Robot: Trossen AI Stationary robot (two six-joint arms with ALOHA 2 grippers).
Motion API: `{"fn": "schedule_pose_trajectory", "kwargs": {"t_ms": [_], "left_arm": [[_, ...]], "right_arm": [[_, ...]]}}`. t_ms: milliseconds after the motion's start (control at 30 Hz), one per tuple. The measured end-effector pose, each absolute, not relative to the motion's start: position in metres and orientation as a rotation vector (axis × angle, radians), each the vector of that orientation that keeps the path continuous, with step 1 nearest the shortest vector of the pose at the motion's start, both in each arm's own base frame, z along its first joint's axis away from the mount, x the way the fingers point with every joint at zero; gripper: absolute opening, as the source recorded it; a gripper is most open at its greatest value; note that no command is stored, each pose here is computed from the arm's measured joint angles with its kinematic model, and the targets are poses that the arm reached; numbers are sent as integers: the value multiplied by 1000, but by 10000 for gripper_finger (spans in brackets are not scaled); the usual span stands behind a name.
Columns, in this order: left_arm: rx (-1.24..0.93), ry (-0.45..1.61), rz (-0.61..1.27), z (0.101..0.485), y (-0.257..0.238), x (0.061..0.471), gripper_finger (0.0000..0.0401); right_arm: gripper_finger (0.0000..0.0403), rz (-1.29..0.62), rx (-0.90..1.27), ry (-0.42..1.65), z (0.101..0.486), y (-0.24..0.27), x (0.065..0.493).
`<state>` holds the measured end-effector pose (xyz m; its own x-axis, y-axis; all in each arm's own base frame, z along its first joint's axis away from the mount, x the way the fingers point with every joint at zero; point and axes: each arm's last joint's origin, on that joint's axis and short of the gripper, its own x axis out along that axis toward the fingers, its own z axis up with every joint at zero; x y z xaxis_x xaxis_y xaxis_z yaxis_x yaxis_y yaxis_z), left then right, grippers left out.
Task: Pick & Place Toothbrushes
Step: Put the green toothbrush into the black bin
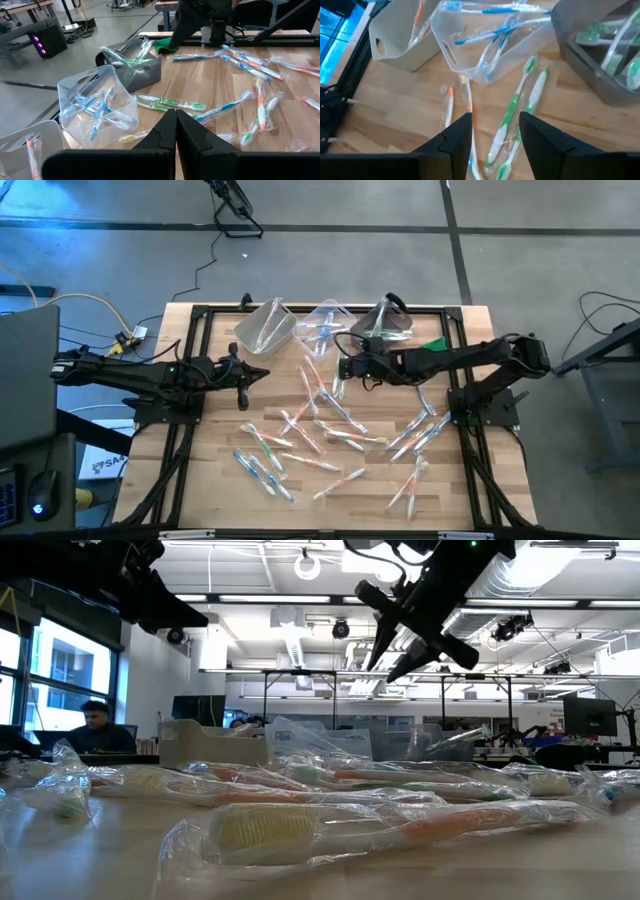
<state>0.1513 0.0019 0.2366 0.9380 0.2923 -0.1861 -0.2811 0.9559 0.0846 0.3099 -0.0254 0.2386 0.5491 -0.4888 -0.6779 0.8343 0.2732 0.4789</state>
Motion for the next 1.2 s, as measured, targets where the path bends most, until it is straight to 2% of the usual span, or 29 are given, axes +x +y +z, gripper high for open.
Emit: {"fn": "schedule_pose_trajectory", "kwargs": {"t_ms": [333,933,1200], "left_arm": [[54,192,293,237,2,151,0],[35,191,295,237,2,151,0],[34,192,295,237,2,151,0]], "right_arm": [[136,-931,934,542,209,-25,324],[134,-1003,937,621,145,-33,349],[134,-1035,944,642,132,-33,350]]}}
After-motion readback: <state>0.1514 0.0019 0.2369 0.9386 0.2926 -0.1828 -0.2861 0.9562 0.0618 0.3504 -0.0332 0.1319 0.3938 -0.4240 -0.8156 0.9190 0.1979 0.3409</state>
